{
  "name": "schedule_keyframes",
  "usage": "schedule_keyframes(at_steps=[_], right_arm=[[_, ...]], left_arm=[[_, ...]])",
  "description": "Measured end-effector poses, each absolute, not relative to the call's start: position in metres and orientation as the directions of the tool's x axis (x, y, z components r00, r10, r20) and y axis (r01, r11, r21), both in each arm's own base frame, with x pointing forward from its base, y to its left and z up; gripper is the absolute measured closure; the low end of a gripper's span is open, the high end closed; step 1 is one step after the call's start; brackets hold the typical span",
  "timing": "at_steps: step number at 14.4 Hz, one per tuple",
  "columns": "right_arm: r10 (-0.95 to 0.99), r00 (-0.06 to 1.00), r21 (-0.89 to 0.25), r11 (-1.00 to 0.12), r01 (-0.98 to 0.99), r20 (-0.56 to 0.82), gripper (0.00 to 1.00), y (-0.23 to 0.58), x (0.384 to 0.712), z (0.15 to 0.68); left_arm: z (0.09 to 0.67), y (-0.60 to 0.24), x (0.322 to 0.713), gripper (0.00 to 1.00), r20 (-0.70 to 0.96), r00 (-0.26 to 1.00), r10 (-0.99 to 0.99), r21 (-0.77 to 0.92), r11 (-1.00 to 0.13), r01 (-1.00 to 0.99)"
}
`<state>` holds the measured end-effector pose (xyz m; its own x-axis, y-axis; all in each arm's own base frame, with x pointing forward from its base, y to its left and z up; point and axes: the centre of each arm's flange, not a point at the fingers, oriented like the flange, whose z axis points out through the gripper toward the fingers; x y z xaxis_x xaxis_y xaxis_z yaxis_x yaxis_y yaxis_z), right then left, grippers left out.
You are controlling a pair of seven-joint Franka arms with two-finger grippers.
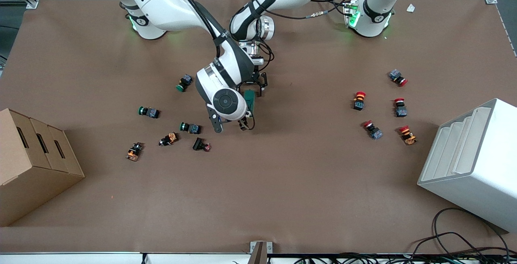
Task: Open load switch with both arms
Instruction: 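Press the white handle down with the right gripper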
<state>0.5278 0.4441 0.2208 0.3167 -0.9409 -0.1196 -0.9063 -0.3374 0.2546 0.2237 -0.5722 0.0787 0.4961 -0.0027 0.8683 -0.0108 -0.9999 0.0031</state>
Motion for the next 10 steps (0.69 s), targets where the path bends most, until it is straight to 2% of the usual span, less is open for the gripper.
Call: schedule_keyframes(at_steps=[6, 10], right_arm=[[-0.943, 0.318, 0.287, -0.334, -0.898, -0.102, 0.00, 0.464, 0.506, 0.205], [-0.937, 0.337, 0.360, -0.348, -0.866, -0.094, 0.00, 0.470, 0.502, 0.225]], left_arm=[[0.077, -0.572, 0.223, 0.00, 0.873, 0.487, -0.002, 0.003, -1.000, -0.010], [0.077, -0.572, 0.223, 0.00, 0.874, 0.486, -0.003, 0.002, -1.000, -0.011]])
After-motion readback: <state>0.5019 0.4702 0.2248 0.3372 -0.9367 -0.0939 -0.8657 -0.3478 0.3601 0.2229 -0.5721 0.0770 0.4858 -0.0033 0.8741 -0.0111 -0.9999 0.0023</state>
